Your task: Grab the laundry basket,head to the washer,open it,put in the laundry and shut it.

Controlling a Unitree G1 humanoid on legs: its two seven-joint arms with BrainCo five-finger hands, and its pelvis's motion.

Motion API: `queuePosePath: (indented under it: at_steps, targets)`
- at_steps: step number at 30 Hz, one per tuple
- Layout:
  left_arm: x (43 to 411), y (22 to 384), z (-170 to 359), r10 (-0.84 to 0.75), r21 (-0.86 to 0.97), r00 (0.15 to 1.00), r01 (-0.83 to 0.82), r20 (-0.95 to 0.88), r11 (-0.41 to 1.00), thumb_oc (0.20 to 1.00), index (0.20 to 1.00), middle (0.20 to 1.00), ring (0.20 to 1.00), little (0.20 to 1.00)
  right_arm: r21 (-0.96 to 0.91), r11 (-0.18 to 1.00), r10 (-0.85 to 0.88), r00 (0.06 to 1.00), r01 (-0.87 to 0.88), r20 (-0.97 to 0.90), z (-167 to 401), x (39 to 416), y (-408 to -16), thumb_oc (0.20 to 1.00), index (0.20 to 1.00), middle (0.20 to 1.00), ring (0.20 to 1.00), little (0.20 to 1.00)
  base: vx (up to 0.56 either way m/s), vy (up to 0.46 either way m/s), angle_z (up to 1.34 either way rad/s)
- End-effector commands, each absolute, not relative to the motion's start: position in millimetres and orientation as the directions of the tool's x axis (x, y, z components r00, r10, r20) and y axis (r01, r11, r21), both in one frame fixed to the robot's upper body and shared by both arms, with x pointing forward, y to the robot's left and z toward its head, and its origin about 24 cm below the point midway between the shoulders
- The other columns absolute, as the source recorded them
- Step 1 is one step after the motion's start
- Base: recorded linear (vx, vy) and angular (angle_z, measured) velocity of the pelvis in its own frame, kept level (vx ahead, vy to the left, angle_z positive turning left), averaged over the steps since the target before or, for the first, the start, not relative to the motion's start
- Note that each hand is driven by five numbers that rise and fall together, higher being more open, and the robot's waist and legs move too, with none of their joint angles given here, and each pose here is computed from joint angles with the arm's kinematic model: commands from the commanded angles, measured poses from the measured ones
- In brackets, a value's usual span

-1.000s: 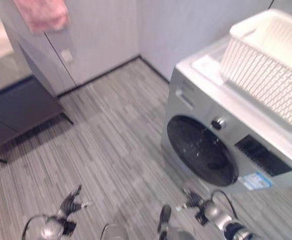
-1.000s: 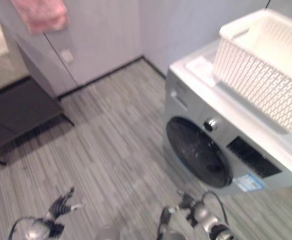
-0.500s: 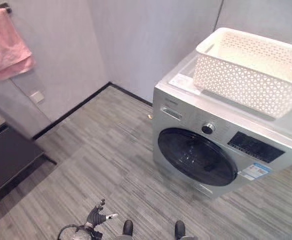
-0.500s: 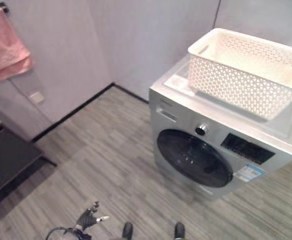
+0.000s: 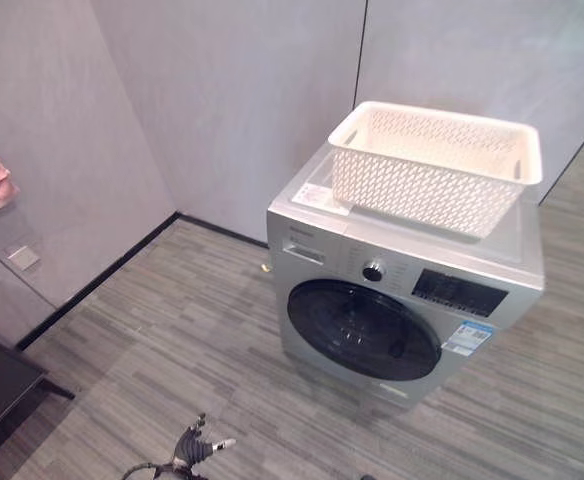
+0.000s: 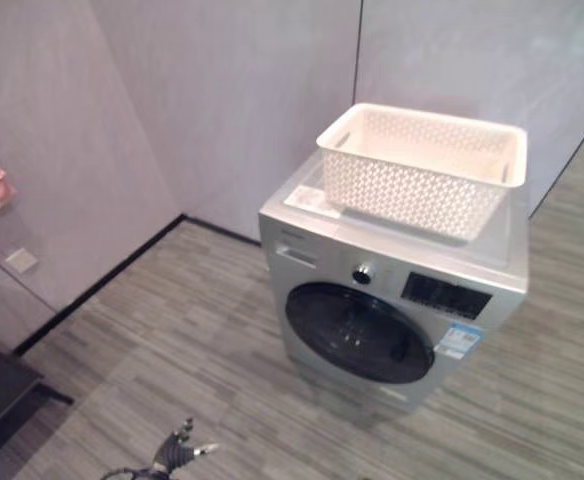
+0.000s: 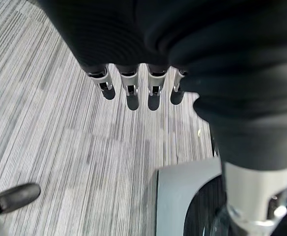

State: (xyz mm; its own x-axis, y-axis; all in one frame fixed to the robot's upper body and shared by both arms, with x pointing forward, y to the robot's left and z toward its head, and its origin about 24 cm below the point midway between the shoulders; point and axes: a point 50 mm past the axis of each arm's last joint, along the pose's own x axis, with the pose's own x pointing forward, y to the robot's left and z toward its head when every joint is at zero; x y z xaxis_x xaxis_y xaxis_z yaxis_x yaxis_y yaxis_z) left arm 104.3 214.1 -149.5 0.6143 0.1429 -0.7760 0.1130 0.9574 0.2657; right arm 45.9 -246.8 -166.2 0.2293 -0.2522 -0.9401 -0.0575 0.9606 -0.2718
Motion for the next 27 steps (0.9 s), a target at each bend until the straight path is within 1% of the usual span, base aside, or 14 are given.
queuePosePath:
  at_steps: [1, 5, 10, 19, 27]
  targets:
    - [121, 223, -144, 0.184, 0.333, 0.643, 0.119, -0.744, 0.935, 1.000, 1.000, 1.000, 1.000, 1.000, -0.294, 0.949, -0.251, 0.289, -0.113, -0.924, -164, 72, -243, 1.000, 1.000, 1.000, 1.000, 1.000, 0.03, -0.035, -0.02]
    - [116, 226, -146, 0.189, 0.339, 0.623, 0.130, -0.759, 0.932, 1.000, 1.000, 1.000, 1.000, 1.000, -0.308, 0.942, -0.250, 0.340, -0.130, -0.907, -160, 88, -246, 1.000, 1.000, 1.000, 1.000, 1.000, 0.02, -0.025, 0.00]
    - [112, 230, -147, 0.183, 0.349, 0.612, 0.162, -0.769, 0.923, 1.000, 1.000, 1.000, 1.000, 1.000, -0.321, 0.932, -0.246, 0.362, -0.165, -0.899, -157, 99, -246, 1.000, 1.000, 1.000, 1.000, 1.000, 0.02, -0.032, 0.02]
    - [114, 230, -146, 0.163, 0.345, 0.617, 0.188, -0.770, 0.919, 1.000, 1.000, 1.000, 1.000, 1.000, -0.321, 0.928, -0.242, 0.350, -0.188, -0.905, -157, 99, -247, 1.000, 1.000, 1.000, 1.000, 1.000, 0.01, -0.017, 0.07]
    - [113, 227, -147, 0.171, 0.335, 0.613, 0.163, -0.772, 0.928, 1.000, 1.000, 1.000, 1.000, 1.000, -0.308, 0.930, -0.227, 0.344, -0.200, -0.911, -160, 93, -240, 1.000, 1.000, 1.000, 1.000, 1.000, 0.00, 0.000, 0.00]
